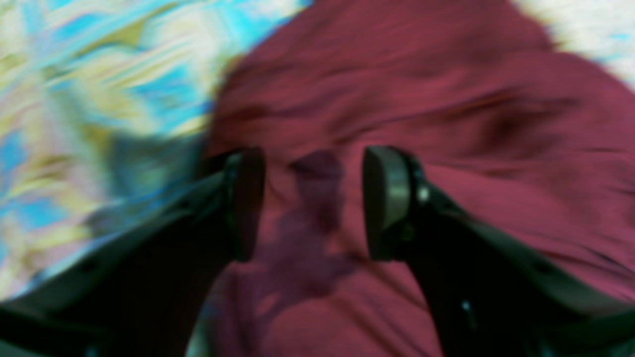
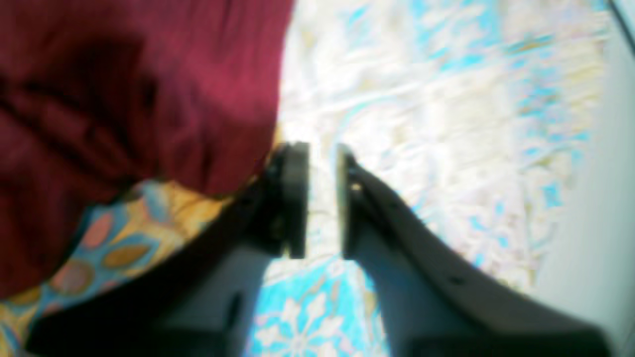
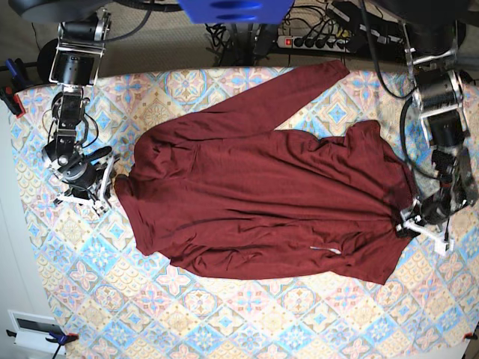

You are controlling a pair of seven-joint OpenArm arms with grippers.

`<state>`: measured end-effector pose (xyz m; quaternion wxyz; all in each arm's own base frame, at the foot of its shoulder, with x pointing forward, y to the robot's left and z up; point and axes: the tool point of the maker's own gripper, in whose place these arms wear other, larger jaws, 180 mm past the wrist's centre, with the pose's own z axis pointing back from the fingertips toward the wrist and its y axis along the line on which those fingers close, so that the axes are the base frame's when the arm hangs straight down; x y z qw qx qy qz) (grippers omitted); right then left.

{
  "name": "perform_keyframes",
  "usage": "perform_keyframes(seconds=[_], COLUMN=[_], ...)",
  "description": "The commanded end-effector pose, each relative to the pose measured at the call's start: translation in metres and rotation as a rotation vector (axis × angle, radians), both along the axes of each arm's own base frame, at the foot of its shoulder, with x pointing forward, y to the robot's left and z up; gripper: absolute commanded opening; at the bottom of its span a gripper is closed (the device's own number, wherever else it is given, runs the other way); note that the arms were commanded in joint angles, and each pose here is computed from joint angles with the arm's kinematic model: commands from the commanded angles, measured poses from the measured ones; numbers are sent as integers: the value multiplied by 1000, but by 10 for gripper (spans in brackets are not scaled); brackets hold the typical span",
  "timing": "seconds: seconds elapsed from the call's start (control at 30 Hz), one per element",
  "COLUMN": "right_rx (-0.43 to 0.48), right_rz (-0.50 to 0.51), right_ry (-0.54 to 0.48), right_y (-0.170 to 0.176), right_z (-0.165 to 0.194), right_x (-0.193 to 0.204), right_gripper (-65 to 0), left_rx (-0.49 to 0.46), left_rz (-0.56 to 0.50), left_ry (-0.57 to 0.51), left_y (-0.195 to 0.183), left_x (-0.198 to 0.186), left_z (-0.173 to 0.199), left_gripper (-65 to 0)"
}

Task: Layout the t-shirt on the table in an organized manner, then fold the t-shirt properly
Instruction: 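Release the hem and move the left gripper to the shirt's shoulder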

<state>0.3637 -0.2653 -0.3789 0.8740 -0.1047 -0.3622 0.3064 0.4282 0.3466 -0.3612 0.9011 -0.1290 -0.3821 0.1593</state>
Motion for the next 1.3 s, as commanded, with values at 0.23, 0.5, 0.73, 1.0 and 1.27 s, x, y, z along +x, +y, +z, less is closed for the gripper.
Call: perform_keyframes(seconds=[0.23,0.5,0.73,1.0,1.27], right_rx=[3,145,150,149,147], right_rz=[7,47,48,50,51], right_ry=[-35,-22,-17,-20,-20], right_y=[3,35,36,37,37], right_z=[25,24,21,22,23], right_x=[10,10,9,9,9], right_gripper=[-391,-393,-393,-393,-393], left_rx=[-136,-148,-158,-113,12], left_rz=[-9,-76,-130,-143,-145], left_ry=[-37,-12,43,164,219], left_y=[0,-30,-63,-85,-56], left_x=[-53,-117,-155,-185,-189], left_z=[6,-1,-21,-63,-63], left_gripper=[-362,-382,-378,-384,-650])
